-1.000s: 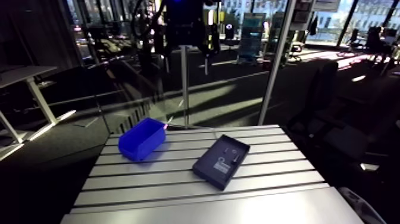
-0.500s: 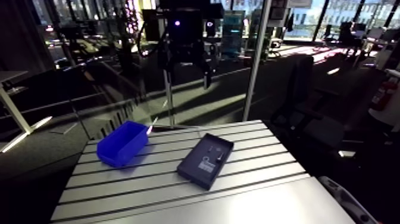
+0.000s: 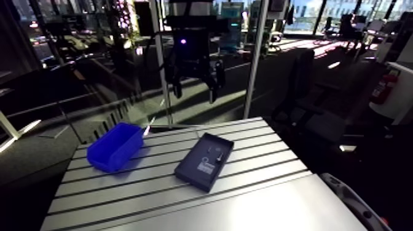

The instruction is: Pick up the M10 bolt from the tray and put it into the blue bin.

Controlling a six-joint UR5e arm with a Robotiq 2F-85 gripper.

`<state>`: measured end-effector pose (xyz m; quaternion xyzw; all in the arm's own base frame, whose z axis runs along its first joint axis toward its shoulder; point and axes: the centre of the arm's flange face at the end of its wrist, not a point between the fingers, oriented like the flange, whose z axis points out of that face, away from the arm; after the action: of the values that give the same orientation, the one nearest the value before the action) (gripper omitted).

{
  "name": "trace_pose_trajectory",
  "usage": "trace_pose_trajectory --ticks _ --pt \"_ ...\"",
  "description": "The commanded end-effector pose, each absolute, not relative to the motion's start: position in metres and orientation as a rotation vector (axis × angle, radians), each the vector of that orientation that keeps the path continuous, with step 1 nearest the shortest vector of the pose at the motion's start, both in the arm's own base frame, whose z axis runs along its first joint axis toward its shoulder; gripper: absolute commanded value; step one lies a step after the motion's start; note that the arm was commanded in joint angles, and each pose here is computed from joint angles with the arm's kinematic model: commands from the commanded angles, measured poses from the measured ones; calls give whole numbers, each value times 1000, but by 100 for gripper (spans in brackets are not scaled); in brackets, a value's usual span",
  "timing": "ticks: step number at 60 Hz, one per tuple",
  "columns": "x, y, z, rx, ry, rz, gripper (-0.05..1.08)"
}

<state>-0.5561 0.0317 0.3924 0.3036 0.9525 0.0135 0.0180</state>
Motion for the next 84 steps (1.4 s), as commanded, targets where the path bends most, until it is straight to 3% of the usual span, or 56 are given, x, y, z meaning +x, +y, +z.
trace_pose_trajectory --ticks 1,57,74,84 --pt "-553 38 373 966 2934 55 1" --pt "-542 67 327 1031 2924 54 2" --pt "-544 81 307 1059 2911 54 10" --pt "-548 84 295 1059 2910 53 26"
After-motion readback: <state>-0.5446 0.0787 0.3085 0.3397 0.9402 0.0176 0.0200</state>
